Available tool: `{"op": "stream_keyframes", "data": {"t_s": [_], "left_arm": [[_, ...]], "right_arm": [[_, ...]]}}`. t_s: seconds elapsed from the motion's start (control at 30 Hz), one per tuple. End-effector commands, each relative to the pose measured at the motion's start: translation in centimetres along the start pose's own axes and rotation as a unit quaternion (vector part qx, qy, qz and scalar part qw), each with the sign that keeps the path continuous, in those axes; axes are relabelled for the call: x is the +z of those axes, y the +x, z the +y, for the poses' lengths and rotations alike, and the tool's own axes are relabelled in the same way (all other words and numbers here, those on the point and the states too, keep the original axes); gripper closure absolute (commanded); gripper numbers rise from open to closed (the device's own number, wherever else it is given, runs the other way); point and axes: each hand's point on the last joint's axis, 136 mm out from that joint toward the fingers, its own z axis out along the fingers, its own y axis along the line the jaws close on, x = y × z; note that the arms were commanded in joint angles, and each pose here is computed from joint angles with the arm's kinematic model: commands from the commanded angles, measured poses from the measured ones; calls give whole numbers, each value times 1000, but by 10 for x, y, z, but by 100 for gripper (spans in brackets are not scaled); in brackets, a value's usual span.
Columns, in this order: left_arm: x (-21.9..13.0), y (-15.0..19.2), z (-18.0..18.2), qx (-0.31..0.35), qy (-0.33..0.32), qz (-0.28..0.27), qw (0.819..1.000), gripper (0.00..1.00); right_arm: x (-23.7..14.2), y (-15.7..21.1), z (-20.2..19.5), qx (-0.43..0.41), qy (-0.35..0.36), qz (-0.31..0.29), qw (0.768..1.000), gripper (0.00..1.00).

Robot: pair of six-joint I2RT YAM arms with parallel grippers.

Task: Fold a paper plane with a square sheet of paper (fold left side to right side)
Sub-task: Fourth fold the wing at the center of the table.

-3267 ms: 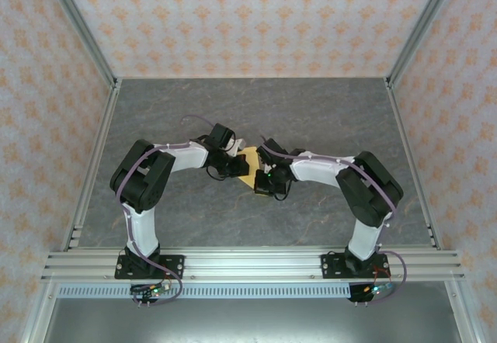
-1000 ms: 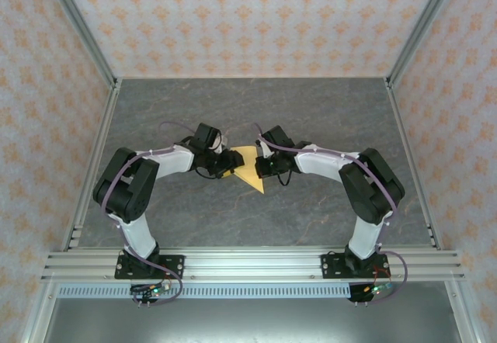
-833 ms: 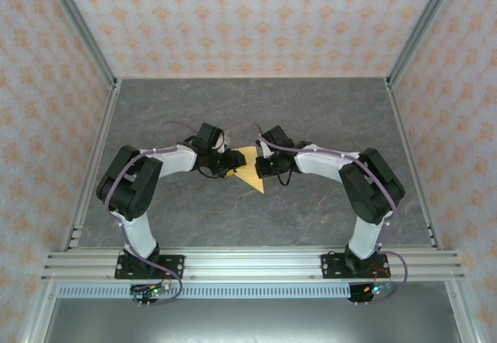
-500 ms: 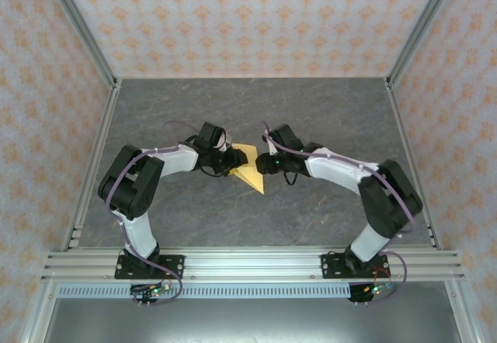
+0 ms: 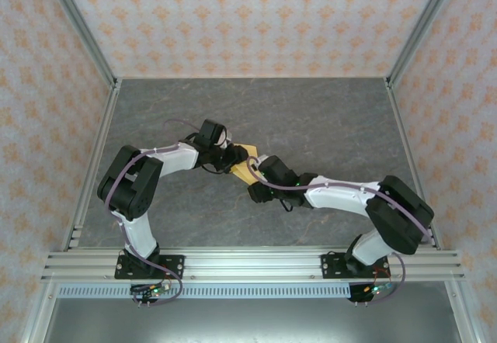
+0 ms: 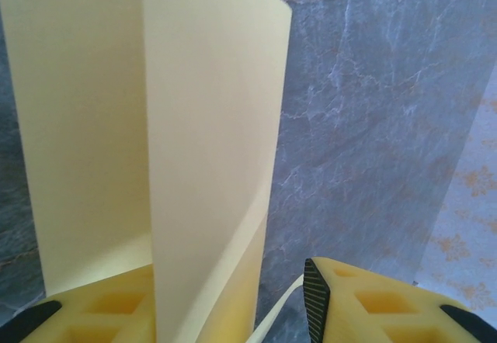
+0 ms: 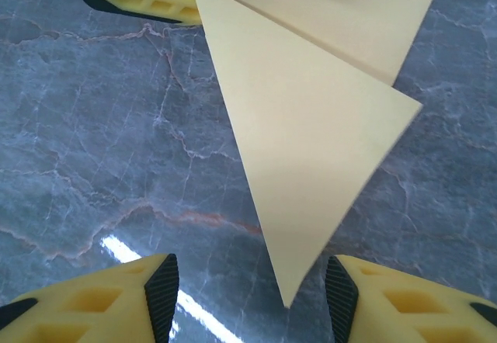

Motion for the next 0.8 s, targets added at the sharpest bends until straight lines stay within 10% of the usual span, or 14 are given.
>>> {"op": "stream_keyframes", "data": {"t_s": [0.0, 0.77], "left_arm": [[-11, -4, -22, -2, 18, -6, 1000, 56], [-23, -4, -31, 6, 15, -11, 1000, 56]], "right_arm": [[9, -14, -1, -21, 16, -29, 999, 44], [37, -17, -12, -41, 60, -3, 997, 56]]}}
